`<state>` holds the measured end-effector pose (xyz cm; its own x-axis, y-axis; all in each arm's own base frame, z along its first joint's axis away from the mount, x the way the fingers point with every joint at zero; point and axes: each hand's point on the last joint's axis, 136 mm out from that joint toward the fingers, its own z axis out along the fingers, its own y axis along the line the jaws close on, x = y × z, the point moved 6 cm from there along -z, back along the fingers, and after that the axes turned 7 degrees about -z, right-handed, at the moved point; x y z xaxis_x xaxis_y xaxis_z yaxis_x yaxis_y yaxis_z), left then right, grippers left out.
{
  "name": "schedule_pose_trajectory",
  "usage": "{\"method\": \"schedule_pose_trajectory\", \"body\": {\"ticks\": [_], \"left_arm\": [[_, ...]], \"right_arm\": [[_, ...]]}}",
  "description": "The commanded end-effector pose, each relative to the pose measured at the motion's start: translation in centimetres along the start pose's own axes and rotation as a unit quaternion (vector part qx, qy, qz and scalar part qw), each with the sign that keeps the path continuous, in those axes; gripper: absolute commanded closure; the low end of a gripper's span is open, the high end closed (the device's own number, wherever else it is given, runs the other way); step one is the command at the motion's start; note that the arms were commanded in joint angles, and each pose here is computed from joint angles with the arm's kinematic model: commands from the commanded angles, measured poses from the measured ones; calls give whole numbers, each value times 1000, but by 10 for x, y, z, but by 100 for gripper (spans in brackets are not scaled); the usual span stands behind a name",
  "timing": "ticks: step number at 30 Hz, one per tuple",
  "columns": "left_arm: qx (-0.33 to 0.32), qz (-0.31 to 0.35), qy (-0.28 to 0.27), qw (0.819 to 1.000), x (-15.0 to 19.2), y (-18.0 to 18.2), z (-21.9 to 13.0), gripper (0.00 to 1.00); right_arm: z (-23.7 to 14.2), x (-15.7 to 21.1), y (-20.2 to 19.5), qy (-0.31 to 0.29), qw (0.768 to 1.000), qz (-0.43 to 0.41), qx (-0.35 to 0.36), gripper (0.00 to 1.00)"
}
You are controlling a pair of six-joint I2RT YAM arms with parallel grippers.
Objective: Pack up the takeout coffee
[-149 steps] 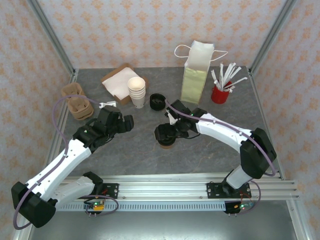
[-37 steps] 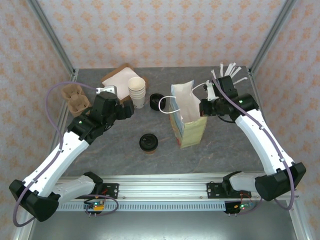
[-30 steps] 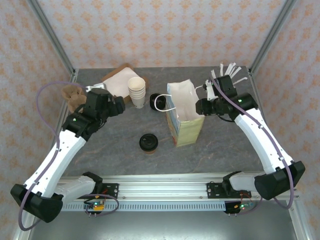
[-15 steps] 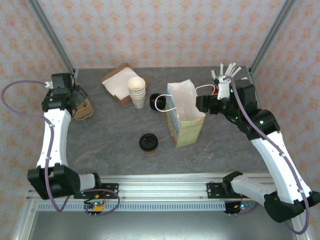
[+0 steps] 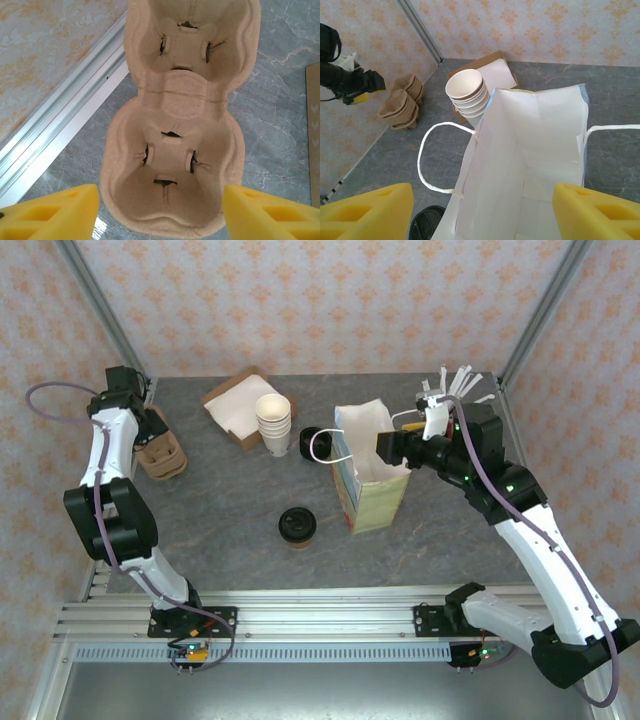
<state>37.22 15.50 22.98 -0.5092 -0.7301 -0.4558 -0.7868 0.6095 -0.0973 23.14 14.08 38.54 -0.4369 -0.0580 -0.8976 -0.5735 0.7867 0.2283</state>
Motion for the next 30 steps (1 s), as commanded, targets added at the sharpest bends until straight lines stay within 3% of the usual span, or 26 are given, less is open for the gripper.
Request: {"method": "schedule_pose_trajectory", "body": {"ticks": [1, 14, 30], "left_arm": [[0, 25, 22, 999, -4, -6, 0, 37], [-34, 50, 68, 996, -14, -20, 51, 43], [-33, 62, 80, 994, -17, -26, 66, 48]], "right_arm": [[2, -5, 6, -20, 999, -4, -26, 26], [5, -3, 6, -16, 999, -4, -30, 26], [8, 1, 5, -6, 1000, -4, -28, 26]]}}
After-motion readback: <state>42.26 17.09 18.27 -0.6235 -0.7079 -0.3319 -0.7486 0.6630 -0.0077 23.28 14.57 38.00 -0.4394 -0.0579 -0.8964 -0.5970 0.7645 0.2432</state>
